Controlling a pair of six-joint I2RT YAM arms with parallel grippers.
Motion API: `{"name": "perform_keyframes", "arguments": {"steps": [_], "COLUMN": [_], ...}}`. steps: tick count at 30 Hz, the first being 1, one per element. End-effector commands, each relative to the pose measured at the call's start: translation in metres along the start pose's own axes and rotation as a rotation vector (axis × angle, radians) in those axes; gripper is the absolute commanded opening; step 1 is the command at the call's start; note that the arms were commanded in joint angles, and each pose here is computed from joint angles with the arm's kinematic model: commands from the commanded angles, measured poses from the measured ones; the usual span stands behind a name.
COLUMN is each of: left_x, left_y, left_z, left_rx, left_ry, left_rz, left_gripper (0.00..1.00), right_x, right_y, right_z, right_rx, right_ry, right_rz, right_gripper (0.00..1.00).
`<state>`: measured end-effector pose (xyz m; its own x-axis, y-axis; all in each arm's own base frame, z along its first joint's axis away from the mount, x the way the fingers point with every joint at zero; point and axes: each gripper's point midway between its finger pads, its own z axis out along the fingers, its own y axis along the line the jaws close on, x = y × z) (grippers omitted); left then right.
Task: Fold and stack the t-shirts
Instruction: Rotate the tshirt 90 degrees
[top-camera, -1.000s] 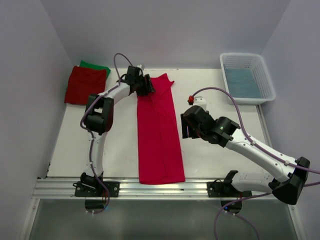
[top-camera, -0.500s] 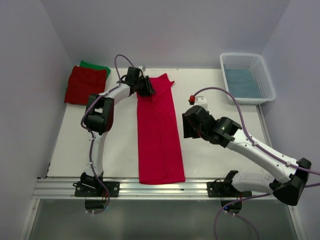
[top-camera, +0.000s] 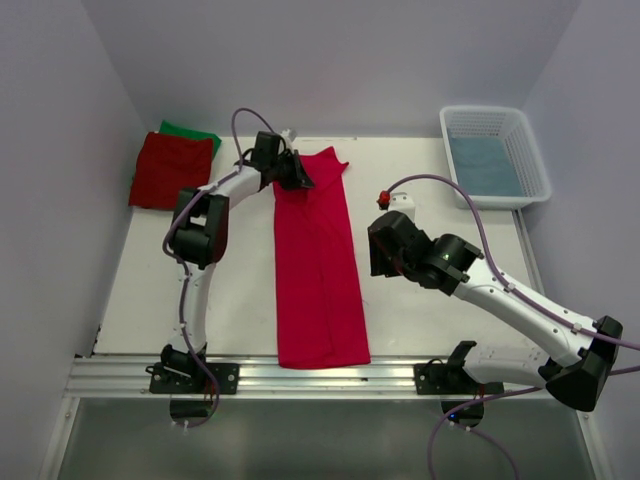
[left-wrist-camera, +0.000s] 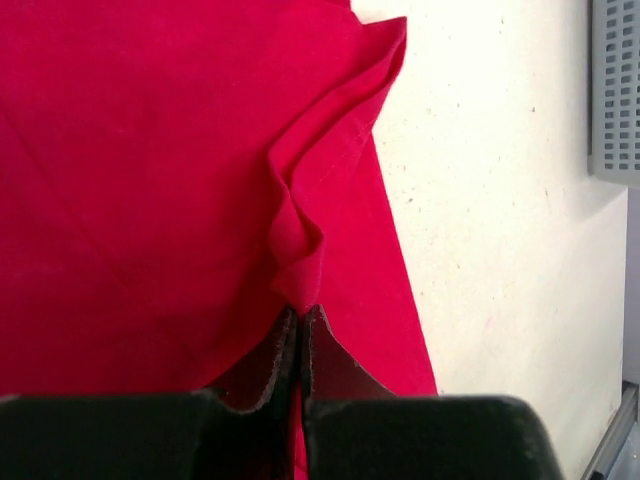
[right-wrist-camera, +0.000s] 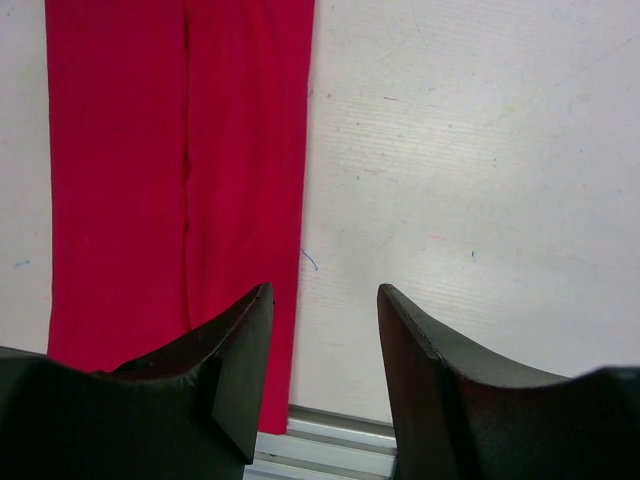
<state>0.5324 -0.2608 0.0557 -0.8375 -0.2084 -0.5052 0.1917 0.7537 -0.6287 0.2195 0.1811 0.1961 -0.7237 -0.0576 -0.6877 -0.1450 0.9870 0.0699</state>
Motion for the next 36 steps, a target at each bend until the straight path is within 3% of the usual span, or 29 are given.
{"name": "perform_keyframes", "arguments": {"steps": [1, 12, 23, 26, 29, 30, 32, 34, 36], "left_x": [-0.004, 0.025, 0.034, 0.035, 0.036, 0.037, 0.035, 0.037, 0.030], "left_y": [-0.021, -0.033, -0.041, -0.048, -0.058, -0.060, -0.068, -0.074, -0.082], "left_z": [0.004, 0.013, 0.007, 0.006, 0.003, 0.001, -0.003, -0.008, -0.018], "left_rx": [0.077, 0.189, 0.233, 0.268, 0.309, 0.316, 0.327, 0.333, 0.330], "left_ry": [0.025, 0.131, 0.155, 0.157, 0.158, 0.161, 0.147, 0.145, 0.117], "left_rz": [0.061, 0.072, 0.091, 0.101, 0.114, 0.118, 0.145, 0.158, 0.175], "left_gripper": [0.00, 0.08, 0.11, 0.18, 0.37, 0.49, 0.61, 0.79, 0.82], "right_x": [-0.008, -0.007, -0.006, -0.005, -0.005, -0.005, -0.004, -0.004, -0.004], "right_y": [-0.002, -0.001, -0.001, -0.001, -0.002, -0.001, -0.001, -0.001, -0.002], "right_z": [-0.003, -0.001, 0.000, 0.000, 0.000, 0.001, 0.001, 0.002, 0.002], "right_rx": [0.000, -0.002, -0.002, -0.003, -0.001, -0.001, 0.001, 0.003, 0.008], "right_ry": [-0.039, -0.034, -0.031, -0.030, -0.031, -0.029, -0.027, -0.027, -0.025], "right_rz": [0.018, 0.018, 0.016, 0.017, 0.018, 0.016, 0.015, 0.013, 0.013], "right_gripper": [0.50, 0.50, 0.51, 0.51, 0.52, 0.53, 0.56, 0.59, 0.60]}}
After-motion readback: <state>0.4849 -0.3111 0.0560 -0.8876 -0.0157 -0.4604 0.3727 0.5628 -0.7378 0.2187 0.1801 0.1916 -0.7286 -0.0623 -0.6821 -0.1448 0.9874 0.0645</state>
